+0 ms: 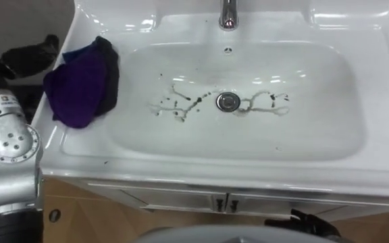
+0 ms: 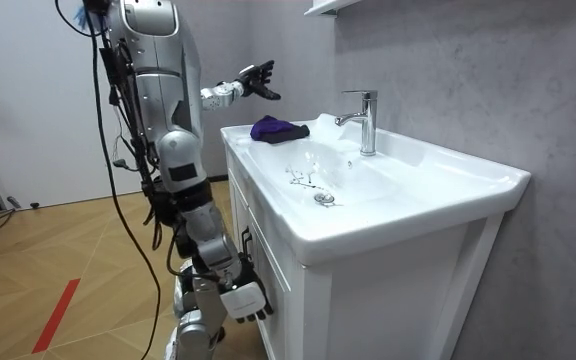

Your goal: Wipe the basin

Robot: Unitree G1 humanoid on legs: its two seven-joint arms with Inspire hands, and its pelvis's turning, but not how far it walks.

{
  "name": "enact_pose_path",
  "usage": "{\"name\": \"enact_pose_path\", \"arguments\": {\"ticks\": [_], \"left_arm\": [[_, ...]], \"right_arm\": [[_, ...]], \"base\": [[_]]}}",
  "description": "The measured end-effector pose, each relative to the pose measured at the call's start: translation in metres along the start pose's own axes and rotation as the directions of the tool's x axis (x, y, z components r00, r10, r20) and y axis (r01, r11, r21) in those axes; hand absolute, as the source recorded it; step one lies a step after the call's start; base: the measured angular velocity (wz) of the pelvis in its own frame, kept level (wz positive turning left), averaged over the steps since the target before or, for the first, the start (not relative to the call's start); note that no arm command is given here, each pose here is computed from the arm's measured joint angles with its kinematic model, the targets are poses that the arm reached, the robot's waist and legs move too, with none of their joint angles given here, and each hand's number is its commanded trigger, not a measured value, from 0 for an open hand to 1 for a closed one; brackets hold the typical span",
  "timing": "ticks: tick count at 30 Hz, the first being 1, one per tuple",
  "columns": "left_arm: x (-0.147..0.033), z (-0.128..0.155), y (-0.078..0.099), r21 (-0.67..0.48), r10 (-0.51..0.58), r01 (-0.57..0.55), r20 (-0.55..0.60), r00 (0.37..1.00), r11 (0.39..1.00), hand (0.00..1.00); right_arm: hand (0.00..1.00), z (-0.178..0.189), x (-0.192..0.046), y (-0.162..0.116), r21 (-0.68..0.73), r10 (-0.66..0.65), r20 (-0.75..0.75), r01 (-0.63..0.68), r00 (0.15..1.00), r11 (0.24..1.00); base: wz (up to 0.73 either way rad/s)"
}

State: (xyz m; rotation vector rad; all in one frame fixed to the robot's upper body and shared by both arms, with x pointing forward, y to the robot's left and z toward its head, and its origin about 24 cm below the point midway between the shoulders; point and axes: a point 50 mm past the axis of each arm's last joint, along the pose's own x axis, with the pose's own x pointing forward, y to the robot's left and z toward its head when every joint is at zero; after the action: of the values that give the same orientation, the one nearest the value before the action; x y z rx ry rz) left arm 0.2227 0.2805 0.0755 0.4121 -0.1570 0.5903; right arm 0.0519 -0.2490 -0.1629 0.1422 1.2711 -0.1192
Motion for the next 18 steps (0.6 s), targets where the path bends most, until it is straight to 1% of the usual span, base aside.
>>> {"name": "enact_pose_path", "arguments": {"ticks": [5,10,12,18], "left_arm": [[-0.005,-0.003,-0.011,-0.021,-0.034,0.034,-0.021,0.999,0.999,0.00],[-0.012,-0.011,-0.027,-0.016,-0.107,0.107,-0.057,0.993,0.994,0.00],[-0.014,-0.014,-0.030,-0.012,-0.132,0.131,-0.070,0.989,0.991,0.00],[-0.017,-0.017,-0.035,0.063,-0.174,0.179,-0.066,0.982,0.982,0.00]], "right_arm": [[0.00,0.000,0.001,0.001,0.005,0.002,-0.008,-0.002,1.000,1.000],[0.00,0.001,0.001,0.001,0.014,-0.001,-0.004,0.001,1.000,1.000],[0.00,0.003,0.001,0.001,0.012,0.002,-0.002,-0.002,1.000,1.000],[0.00,0.003,0.001,0.002,0.014,0.003,0.000,-0.003,1.000,1.000]], "base": [[-0.04],[-0.01],[-0.03],[-0.11]]}}
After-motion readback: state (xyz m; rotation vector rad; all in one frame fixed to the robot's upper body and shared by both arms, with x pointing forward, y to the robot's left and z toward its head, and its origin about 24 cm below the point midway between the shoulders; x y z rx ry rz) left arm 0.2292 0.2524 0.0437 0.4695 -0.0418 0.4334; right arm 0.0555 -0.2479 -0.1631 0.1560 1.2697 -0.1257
